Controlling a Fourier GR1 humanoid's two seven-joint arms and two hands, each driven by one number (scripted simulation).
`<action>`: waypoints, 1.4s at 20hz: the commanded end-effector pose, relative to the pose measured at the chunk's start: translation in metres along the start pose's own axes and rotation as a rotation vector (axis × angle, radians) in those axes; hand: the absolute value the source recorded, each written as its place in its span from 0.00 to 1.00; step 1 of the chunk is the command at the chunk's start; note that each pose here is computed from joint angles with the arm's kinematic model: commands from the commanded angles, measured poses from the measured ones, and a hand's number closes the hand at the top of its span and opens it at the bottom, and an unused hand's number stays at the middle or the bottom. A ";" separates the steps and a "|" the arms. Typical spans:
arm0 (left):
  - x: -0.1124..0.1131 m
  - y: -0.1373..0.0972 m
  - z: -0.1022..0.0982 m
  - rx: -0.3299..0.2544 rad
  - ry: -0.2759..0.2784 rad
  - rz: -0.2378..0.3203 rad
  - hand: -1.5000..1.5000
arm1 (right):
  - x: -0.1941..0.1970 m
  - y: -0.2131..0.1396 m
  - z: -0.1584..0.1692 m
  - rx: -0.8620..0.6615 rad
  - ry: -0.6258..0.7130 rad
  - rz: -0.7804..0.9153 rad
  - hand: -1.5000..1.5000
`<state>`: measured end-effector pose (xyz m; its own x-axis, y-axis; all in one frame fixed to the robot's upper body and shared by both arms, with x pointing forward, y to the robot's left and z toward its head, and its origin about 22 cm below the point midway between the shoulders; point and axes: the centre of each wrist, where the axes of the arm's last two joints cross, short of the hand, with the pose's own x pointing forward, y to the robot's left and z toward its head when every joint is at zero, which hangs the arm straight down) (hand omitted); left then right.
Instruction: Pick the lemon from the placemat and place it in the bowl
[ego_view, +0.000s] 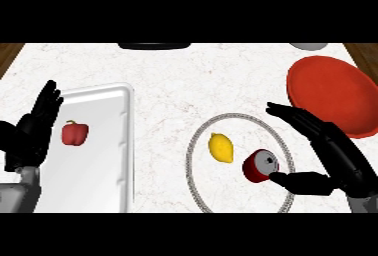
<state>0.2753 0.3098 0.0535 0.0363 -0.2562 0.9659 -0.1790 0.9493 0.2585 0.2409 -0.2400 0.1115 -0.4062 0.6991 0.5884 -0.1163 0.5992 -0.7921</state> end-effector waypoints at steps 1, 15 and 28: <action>0.000 0.018 0.011 0.010 -0.036 0.003 0.50 | 0.020 -0.015 0.030 -0.012 0.006 0.044 0.00; 0.021 -0.007 0.001 -0.047 -0.055 0.008 0.50 | 0.094 -0.051 -0.072 0.208 0.114 0.225 0.00; 0.009 -0.020 -0.002 -0.031 -0.024 0.006 0.50 | 0.098 0.014 -0.141 0.643 0.260 0.341 0.00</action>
<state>0.2809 0.2965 0.0538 0.0044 -0.2503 0.9682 -0.1492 0.9572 0.2481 0.3184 -0.1316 0.1939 -0.2992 0.9152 0.2698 -0.4829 0.0986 -0.8701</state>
